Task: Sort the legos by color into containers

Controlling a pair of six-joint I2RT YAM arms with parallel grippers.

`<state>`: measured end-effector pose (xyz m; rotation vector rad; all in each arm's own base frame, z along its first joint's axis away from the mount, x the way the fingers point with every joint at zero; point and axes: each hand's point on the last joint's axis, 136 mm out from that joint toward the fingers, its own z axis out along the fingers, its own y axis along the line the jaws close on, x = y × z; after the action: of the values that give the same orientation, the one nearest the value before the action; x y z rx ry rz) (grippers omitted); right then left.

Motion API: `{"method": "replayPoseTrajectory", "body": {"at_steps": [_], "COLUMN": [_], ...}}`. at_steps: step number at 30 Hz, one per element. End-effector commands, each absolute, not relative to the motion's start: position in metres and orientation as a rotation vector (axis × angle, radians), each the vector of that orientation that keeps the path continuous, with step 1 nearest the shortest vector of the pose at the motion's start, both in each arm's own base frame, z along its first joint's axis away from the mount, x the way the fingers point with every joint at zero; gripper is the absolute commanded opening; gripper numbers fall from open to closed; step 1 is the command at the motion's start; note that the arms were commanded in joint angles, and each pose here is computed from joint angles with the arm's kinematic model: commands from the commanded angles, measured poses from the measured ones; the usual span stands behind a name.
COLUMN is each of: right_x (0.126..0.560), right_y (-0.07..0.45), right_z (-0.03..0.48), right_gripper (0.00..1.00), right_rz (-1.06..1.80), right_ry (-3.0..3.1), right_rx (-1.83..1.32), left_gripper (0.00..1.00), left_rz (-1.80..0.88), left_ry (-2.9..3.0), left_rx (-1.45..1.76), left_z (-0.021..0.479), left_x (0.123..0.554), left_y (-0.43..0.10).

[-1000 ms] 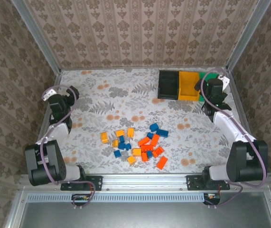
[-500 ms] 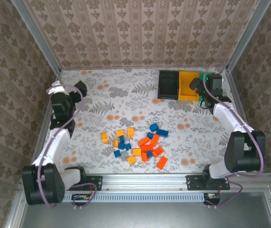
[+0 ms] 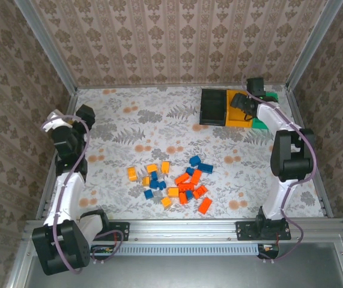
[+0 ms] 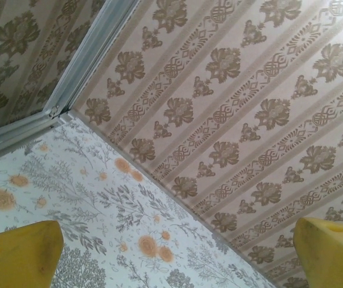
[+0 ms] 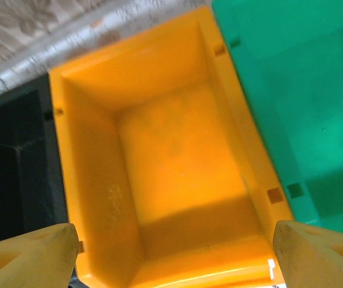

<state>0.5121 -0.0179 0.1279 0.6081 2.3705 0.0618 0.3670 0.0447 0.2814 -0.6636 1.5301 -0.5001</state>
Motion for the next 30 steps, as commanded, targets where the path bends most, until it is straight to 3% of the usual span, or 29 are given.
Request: {"method": "replayPoseTrajectory", "body": {"at_steps": [1,10,21,30], "right_x": [0.508,0.512,0.527,0.530], "right_y": [-0.037,-0.056,-0.070,-0.056], "right_z": [0.128,0.124,0.086,0.064], "right_gripper": [0.86,0.84,0.64,0.39], "right_rz": [-0.085,-0.153,-0.131,-0.047], "right_ry": [2.393,2.387,2.512,2.584], "right_rx": [0.619,0.633,0.656,0.623], "left_gripper": [1.00,1.00,0.91,0.91], "left_rz": [-0.595,-0.691,-0.671,-0.708], "left_ry": [1.558,1.625,1.828,1.899], "left_rx": [-0.654,-0.687,-0.510,-0.462], "left_z": [0.290,0.273,0.258,0.243], "left_x": [0.367,0.381,0.383,0.381], "left_y": [0.033,0.022,-0.035,-0.061]}}
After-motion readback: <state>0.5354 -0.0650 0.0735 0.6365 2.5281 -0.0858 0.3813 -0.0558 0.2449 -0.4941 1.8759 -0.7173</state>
